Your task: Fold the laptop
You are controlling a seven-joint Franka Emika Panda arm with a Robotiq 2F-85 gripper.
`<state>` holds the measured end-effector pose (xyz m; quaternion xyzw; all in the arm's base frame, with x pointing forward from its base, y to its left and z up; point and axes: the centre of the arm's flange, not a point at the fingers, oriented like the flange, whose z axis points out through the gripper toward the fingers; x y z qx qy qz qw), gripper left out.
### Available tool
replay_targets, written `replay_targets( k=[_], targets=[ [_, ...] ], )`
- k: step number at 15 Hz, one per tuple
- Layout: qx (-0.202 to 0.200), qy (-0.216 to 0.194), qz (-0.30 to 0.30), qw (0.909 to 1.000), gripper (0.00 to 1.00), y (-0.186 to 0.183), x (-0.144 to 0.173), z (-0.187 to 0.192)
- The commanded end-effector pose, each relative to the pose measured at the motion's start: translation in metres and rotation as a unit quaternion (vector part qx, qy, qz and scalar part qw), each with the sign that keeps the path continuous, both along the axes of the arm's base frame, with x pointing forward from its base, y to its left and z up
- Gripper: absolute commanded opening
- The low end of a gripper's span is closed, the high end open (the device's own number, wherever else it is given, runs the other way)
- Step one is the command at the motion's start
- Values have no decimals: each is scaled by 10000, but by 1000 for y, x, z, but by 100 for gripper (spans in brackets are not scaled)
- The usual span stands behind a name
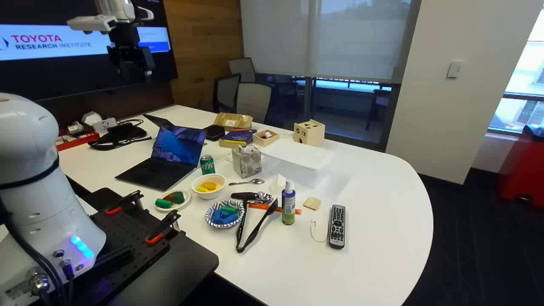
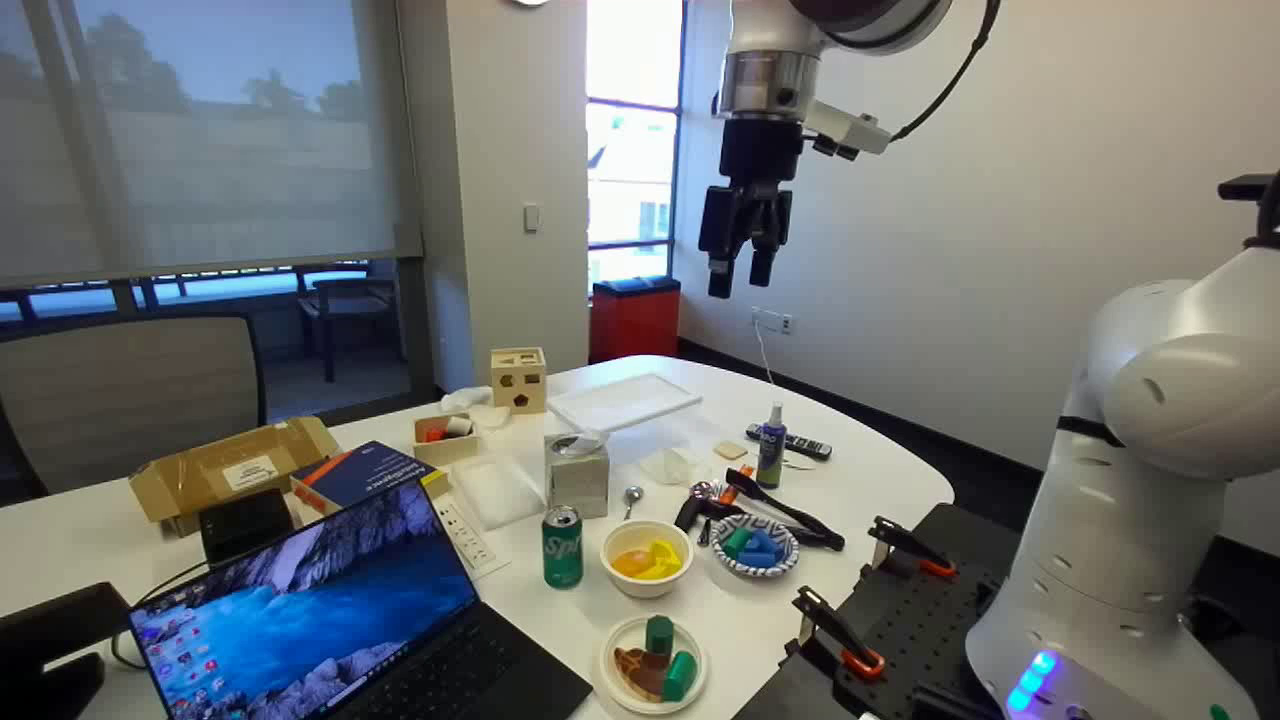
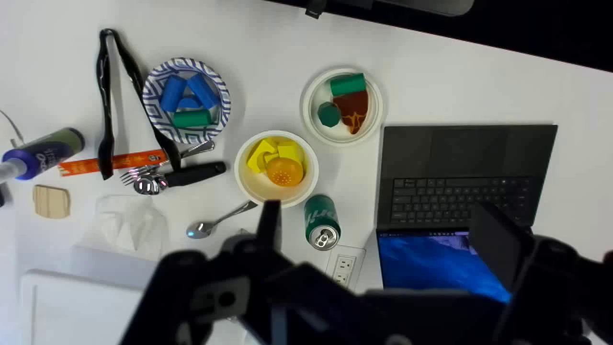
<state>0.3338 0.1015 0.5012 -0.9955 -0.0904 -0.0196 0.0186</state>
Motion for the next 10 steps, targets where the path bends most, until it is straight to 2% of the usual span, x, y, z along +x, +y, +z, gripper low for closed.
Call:
replay_targets(
  k=[1, 3, 4, 6, 10],
  targets=[
    [0, 0, 0, 10000, 100, 0, 0, 0],
    [104, 88, 315, 9994, 100, 3, 30, -28],
    [300, 46, 558, 9980, 100, 8, 62, -53],
    [649, -225, 912, 9935, 100, 20, 87, -73],
    [982, -329, 1325, 9858, 100, 59, 140, -141]
  ],
)
